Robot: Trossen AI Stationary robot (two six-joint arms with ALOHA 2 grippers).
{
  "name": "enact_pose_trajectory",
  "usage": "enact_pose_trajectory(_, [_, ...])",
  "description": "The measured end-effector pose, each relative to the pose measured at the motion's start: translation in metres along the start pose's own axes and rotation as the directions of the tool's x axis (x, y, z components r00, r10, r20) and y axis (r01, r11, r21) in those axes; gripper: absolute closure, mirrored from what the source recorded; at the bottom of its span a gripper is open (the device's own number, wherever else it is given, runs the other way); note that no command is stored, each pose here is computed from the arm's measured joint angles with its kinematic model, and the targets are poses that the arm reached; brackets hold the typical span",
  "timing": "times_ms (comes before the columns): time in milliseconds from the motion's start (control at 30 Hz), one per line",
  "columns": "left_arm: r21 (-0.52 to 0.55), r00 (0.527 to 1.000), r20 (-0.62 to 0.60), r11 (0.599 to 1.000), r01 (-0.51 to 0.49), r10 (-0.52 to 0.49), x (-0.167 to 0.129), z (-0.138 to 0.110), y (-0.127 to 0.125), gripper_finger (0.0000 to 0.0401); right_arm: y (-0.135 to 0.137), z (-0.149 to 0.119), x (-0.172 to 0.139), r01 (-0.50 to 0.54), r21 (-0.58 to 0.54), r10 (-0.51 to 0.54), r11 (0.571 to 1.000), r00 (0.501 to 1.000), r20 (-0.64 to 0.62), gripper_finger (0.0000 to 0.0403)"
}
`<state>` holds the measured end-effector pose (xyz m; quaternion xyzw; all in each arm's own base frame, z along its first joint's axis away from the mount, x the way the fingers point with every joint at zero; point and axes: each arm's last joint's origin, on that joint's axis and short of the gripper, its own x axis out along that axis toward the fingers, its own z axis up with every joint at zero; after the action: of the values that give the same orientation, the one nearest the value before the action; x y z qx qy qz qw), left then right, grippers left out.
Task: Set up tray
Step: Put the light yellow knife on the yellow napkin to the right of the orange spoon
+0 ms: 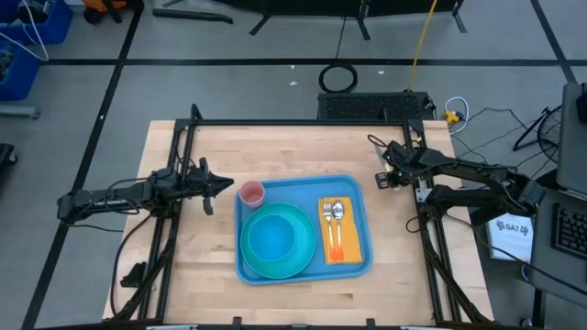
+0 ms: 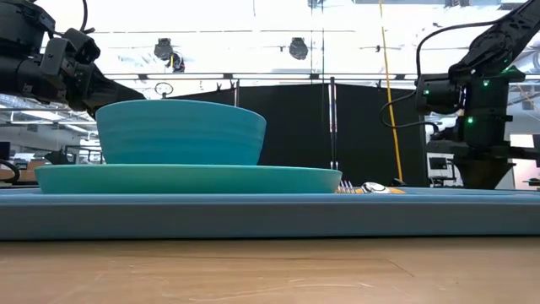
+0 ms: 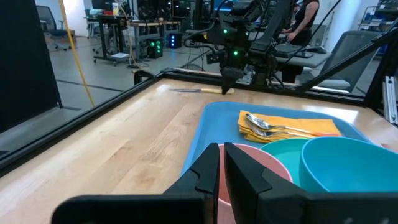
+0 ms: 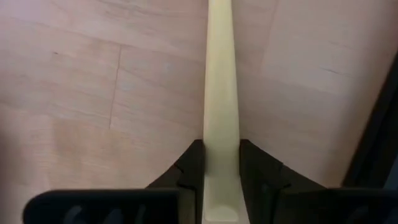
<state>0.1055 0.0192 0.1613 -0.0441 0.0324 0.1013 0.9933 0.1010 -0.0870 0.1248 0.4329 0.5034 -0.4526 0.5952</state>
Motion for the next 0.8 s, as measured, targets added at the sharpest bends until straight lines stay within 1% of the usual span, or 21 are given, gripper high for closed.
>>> enact_pose_trajectory(133, [0.0, 1.0, 0.0, 1.0, 0.0, 0.0, 0.0, 0.0, 0.0, 0.0375, 0.001, 0.001, 0.0, -0.031, -0.004, 0.031, 1.0, 1.0, -0.004, 0.0342])
enact_pose_trajectory(233, [0.0, 1.0, 0.0, 1.0, 0.0, 0.0, 0.0, 0.0, 0.0, 0.0375, 0.006, 0.002, -0.003, -0.117, -0.003, 0.117, 0.993, 0.993, 0.011, 0.0342])
enact_pose_trajectory(300, [0.0, 1.0, -0.001, 1.0, 0.0, 0.0, 0.0, 0.0, 0.0, 0.0375, 0.01, 0.001, -0.009, -0.197, -0.001, 0.197, 0.98, 0.98, 0.036, 0.0342])
enact_pose_trajectory(333, [0.0, 1.0, 0.0, 1.0, 0.0, 0.0, 0.0, 0.0, 0.0, 0.0375, 0.012, -0.001, -0.012, -0.262, 0.005, 0.262, 0.965, 0.965, 0.03, 0.0342])
enact_pose_trajectory(367, [0.0, 1.0, 0.0, 1.0, 0.0, 0.0, 0.0, 0.0, 0.0, 0.0375, 0.016, -0.002, -0.015, -0.34, 0.01, 0.34, 0.94, 0.94, 0.015, 0.0342])
enact_pose_trajectory(433, [0.0, 1.0, 0.0, 1.0, 0.0, 0.0, 0.0, 0.0, 0.0, 0.0375, 0.023, -0.005, -0.026, -0.473, 0.001, 0.473, 0.881, 0.881, 0.029, 0.0342])
enact_pose_trajectory(500, [0.0, 1.0, -0.001, 1.0, 0.0, 0.0, 0.0, 0.0, 0.0, 0.0375, 0.031, -0.009, -0.038, -0.567, 0.003, 0.566, 0.824, 0.822, 0.068, 0.0342])
enact_pose_trajectory(600, [0.0, 1.0, 0.0, 1.0, 0.0, 0.0, 0.0, 0.0, 0.0, 0.0375, 0.042, -0.022, -0.053, -0.673, 0.024, 0.67, 0.74, 0.739, 0.064, 0.0342])
enact_pose_trajectory(667, [0.0, 1.0, 0.0, 1.0, 0.0, 0.0, 0.0, 0.0, 0.0, 0.0375, 0.05, -0.032, -0.063, -0.724, 0.037, 0.721, 0.689, 0.689, 0.075, 0.0342])
enact_pose_trajectory(700, [0.0, 1.0, 0.0, 1.0, 0.0, 0.0, 0.0, 0.0, 0.0, 0.0375, 0.054, -0.038, -0.066, -0.739, 0.047, 0.735, 0.672, 0.673, 0.08, 0.0342])
enact_pose_trajectory(800, [0.0, 1.0, 0.0, 1.0, 0.0, 0.0, 0.0, 0.0, 0.0, 0.0375, 0.064, -0.059, -0.072, -0.76, 0.075, 0.752, 0.645, 0.649, 0.112, 0.0342])
